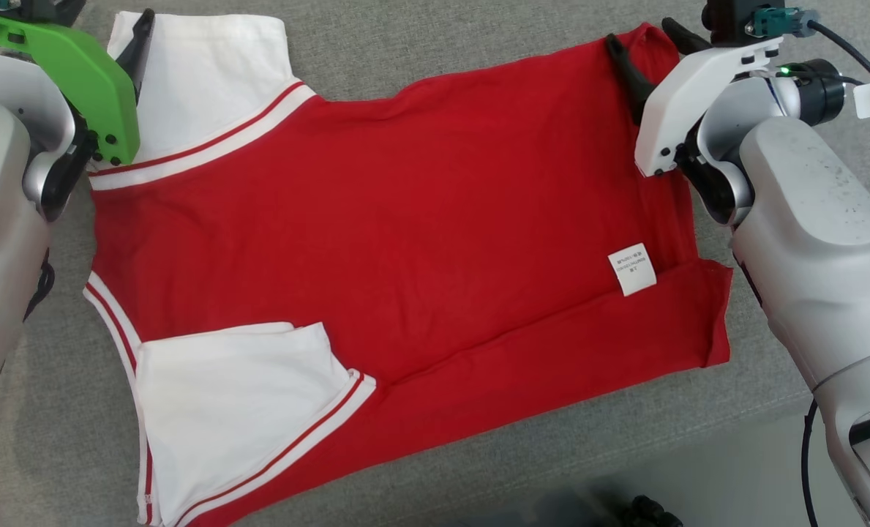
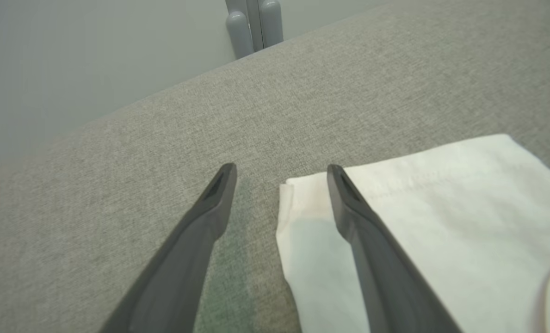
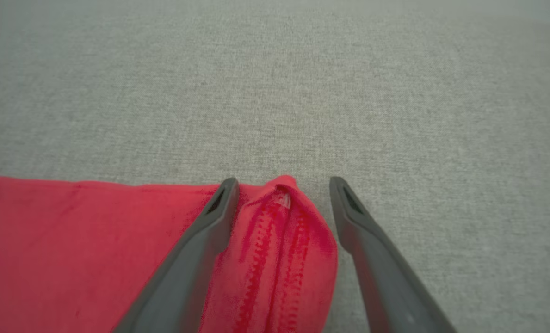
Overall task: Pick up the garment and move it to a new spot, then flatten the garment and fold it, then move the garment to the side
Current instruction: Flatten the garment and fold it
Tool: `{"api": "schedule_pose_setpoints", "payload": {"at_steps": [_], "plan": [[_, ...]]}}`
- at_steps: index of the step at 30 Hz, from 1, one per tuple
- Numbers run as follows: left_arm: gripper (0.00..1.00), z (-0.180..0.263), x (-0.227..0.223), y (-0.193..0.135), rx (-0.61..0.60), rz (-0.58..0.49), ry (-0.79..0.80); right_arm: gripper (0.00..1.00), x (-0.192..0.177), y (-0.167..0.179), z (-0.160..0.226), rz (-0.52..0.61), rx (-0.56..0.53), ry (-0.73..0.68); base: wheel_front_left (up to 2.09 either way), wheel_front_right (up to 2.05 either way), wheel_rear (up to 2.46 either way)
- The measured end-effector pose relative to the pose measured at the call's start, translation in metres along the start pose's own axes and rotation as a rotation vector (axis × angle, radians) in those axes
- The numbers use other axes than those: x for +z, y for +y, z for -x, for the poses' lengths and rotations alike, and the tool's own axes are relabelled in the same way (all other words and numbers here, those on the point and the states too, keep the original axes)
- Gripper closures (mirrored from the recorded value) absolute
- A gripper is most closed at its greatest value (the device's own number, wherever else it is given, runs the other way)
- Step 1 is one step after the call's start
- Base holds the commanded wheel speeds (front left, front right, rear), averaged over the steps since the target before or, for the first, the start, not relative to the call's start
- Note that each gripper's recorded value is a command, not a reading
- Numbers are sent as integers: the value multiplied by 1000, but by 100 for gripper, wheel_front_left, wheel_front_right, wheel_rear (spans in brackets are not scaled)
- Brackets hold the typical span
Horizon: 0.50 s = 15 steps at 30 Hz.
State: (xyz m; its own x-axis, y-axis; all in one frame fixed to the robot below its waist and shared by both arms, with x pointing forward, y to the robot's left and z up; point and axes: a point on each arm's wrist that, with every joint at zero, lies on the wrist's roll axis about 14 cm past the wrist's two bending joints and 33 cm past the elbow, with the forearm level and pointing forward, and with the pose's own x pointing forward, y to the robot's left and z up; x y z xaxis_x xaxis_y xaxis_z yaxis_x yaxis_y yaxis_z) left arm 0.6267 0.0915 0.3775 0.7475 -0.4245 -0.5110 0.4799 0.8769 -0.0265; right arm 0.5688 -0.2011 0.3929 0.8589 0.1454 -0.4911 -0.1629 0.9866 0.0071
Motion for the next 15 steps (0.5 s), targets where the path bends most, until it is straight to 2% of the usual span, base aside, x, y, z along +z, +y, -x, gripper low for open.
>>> {"api": "schedule_pose_setpoints", "payload": {"at_steps": [9, 10, 11, 12, 13, 14, 15], "plan": [[0, -8, -21, 2, 5, 29, 81, 0, -5, 3, -2, 15, 22, 35, 0, 0, 0], [0, -8, -22, 2, 8, 45, 88, 9, -5, 3, -3, 11, 25, 37, 0, 0, 0], [42, -8, -24, 1, 5, 61, 98, 41, -7, 4, -3, 6, 26, 49, 0, 0, 0], [96, -8, -24, 0, 4, 70, 105, 73, -7, 4, -2, 6, 28, 55, 0, 0, 0], [100, -8, -24, -3, 0, 82, 111, 84, -7, 5, -2, 5, 30, 60, 0, 0, 0], [100, -7, -24, -5, -5, 96, 113, 100, -6, 4, -2, 3, 30, 60, 0, 0, 0], [100, -7, -22, -6, -8, 108, 110, 100, -6, 3, -2, 1, 28, 62, 0, 0, 0]]}}
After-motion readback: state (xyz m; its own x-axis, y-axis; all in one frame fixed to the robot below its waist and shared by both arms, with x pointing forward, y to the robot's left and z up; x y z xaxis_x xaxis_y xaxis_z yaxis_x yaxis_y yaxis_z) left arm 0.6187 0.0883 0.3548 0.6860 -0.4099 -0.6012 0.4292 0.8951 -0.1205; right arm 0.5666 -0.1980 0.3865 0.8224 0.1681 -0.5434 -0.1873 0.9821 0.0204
